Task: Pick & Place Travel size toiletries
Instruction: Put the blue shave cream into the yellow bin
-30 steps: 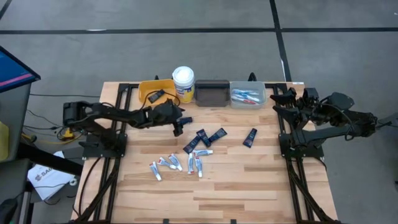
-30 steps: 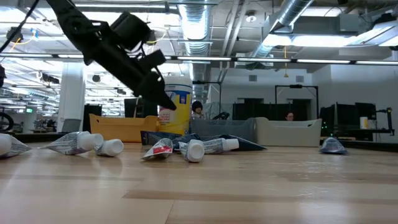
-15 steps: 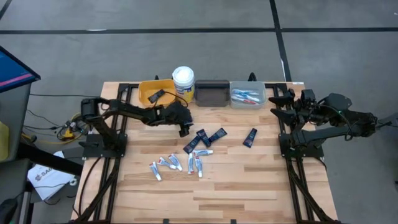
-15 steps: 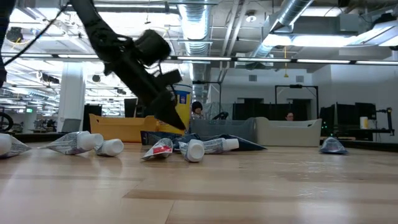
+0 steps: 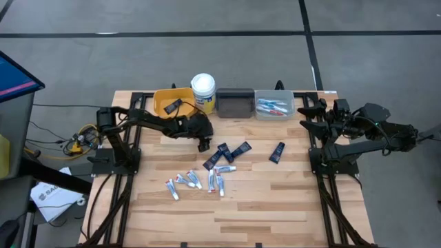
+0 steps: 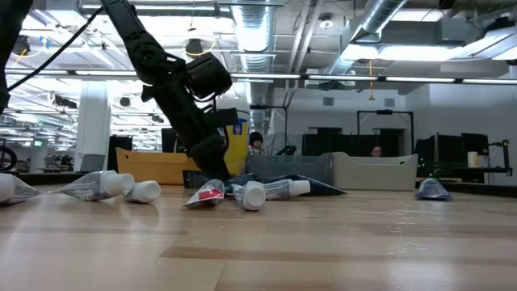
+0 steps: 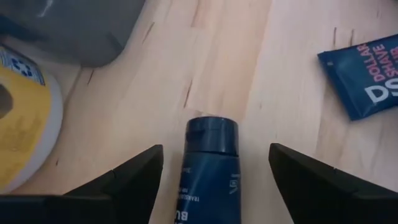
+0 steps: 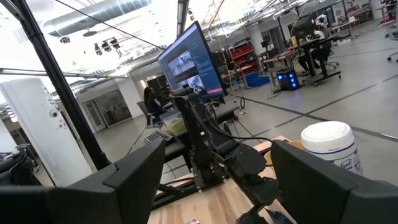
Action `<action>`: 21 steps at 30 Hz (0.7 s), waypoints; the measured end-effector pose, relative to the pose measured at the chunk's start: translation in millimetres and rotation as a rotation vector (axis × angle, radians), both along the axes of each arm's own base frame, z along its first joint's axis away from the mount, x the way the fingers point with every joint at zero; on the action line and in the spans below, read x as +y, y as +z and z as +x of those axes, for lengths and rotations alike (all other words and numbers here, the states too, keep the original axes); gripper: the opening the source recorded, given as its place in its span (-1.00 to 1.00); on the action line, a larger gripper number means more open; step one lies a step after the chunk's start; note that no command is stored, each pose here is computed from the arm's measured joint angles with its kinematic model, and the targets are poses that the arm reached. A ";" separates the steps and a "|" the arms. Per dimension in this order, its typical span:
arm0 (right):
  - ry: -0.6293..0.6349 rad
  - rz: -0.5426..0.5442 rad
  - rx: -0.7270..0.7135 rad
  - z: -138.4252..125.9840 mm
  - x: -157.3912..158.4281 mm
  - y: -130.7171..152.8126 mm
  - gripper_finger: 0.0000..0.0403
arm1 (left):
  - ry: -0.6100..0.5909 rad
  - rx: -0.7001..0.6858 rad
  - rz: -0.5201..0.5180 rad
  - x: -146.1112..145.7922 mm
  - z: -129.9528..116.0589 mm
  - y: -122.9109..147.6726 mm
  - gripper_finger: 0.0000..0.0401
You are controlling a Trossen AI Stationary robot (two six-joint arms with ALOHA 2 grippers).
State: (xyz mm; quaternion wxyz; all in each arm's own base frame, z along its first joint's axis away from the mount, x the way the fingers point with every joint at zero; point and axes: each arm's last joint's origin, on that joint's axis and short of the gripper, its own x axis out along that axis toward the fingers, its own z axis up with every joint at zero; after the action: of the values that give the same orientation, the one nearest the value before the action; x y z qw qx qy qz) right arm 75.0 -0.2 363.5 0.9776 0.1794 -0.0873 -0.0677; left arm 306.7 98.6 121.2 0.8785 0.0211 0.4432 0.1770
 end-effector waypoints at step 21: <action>-0.005 -0.002 -0.006 -0.1 -0.2 0.6 0.42 | -0.025 0.034 0.018 14.2 -6.1 -1.0 -0.36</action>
State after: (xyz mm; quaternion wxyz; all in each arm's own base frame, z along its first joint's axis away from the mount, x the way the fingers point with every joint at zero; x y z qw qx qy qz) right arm 74.9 -0.4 364.1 0.9773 0.1785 -0.0907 -0.0695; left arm 300.6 112.8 120.2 0.8728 0.0377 0.4562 0.1697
